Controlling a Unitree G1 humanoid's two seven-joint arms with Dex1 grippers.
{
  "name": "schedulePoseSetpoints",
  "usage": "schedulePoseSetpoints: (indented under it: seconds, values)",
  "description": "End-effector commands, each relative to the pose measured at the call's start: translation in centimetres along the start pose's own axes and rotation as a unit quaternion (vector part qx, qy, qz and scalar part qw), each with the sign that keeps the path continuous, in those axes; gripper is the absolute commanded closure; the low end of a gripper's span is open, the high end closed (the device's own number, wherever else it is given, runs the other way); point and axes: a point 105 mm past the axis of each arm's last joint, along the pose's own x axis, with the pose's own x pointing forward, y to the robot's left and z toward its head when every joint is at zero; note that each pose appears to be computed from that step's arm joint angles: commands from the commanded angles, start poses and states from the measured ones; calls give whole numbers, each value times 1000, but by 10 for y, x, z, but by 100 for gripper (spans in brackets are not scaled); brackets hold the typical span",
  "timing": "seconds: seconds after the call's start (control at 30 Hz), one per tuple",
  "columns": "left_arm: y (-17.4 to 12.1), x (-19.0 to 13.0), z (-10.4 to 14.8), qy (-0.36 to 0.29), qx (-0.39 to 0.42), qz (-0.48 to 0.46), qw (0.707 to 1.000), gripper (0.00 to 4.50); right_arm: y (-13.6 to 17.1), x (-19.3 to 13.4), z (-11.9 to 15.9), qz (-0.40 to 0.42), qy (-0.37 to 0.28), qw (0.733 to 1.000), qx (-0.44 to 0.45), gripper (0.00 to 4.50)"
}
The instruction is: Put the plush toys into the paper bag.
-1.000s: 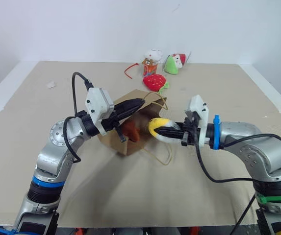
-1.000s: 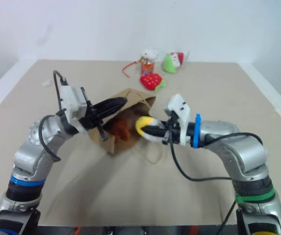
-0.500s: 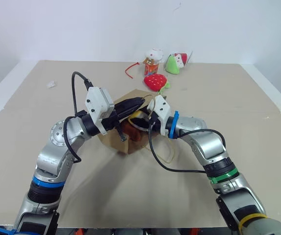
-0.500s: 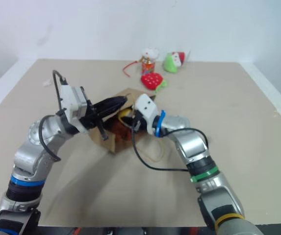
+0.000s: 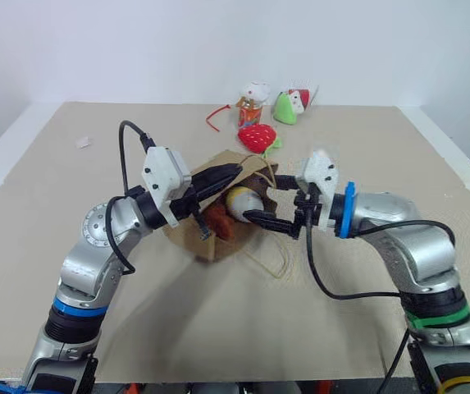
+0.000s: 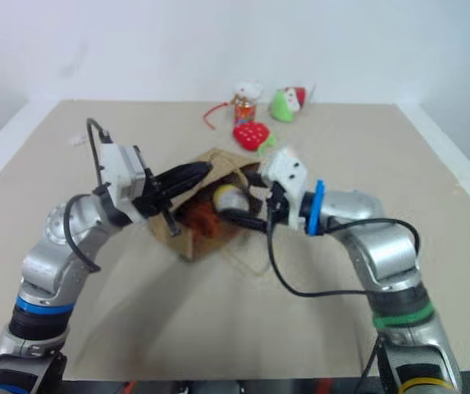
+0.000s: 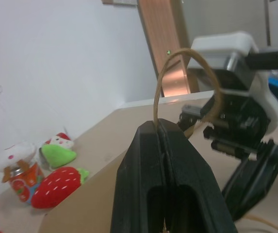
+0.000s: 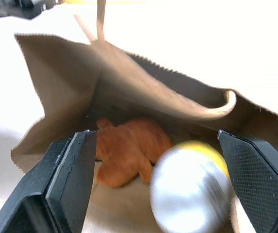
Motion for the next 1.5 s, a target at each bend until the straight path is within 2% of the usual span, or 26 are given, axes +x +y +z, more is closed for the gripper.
schedulePoseSetpoints:
  seconds: [0.03,0.1,0.17,0.3,0.5,0.7,0.8,0.97,1.03,1.07,1.2,1.33,1.5]
  values:
    - [-2,3,10,-18,13,-8,1000,450,-7,-33,1,-38,22,999,5,17]
    - [-1,4,10,-19,12,-6,1000,450,-13,-52,-17,-57,71,996,13,17]
    - [0,4,9,-21,12,-7,1000,450,-5,-62,-35,-48,104,993,42,17]
    - [0,7,10,-23,11,-9,1000,450,-1,-55,-60,-81,102,985,116,17]
    - [1,6,9,-22,14,-8,1000,450,4,-36,-88,-118,99,971,181,17]
    - [0,7,10,-21,15,-6,1000,450,7,-30,-111,-112,137,968,178,17]
    - [1,5,10,-19,16,-4,1000,450,6,-31,-117,-110,151,971,148,94]
    - [2,4,9,-15,18,-2,1000,450,4,-34,-114,-100,151,976,125,325]
    - [2,3,9,-14,19,-2,1000,450,4,-38,-111,-93,152,977,113,432]
    - [2,3,8,-13,19,-2,1000,450,4,-40,-111,-91,152,978,109,448]
    - [3,3,8,-11,20,-3,1000,450,-1,-43,-99,-90,133,982,98,448]
    - [7,3,8,-11,26,0,1000,450,-13,-53,-54,-81,59,992,80,448]
    - [16,5,11,-16,31,12,999,450,-34,-79,2,-76,35,996,20,448]
